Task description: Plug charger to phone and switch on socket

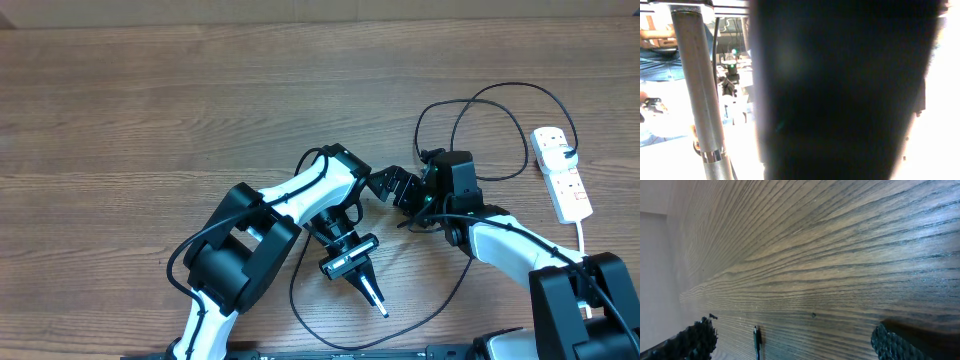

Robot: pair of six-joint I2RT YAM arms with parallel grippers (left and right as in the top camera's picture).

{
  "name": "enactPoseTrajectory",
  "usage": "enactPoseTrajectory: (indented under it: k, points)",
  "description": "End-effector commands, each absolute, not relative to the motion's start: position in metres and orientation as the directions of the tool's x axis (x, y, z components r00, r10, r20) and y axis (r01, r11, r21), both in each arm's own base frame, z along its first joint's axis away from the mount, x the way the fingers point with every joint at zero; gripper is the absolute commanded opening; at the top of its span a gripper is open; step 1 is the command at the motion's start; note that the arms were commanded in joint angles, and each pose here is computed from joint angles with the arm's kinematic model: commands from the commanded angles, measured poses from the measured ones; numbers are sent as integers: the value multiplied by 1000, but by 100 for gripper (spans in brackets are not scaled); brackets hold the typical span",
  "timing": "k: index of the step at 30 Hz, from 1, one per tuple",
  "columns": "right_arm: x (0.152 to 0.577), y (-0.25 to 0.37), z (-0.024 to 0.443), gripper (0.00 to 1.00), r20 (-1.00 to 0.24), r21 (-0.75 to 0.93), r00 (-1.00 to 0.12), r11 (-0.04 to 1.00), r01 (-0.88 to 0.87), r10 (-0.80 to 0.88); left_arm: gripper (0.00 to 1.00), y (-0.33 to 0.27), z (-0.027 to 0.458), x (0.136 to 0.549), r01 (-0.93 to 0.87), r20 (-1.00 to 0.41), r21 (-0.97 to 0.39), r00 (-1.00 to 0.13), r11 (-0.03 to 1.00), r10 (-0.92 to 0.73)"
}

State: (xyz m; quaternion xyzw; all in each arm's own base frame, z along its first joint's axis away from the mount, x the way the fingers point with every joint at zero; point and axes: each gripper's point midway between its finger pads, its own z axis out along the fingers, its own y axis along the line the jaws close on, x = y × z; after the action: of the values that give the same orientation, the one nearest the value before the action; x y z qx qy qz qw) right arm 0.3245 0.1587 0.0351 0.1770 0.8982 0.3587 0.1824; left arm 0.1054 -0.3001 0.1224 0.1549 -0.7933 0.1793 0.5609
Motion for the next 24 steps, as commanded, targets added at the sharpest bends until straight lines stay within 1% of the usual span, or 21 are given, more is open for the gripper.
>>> enactPoseTrajectory:
  k: [1,24]
  points:
    - [326,156,33,100,-204,703,-866,684,194,456,4,-306,136,106,-459,942,-166,-335,873,3]
    - [326,156,33,100,-204,703,-866,684,194,456,4,-306,136,108,-463,942,-168,-336,870,3]
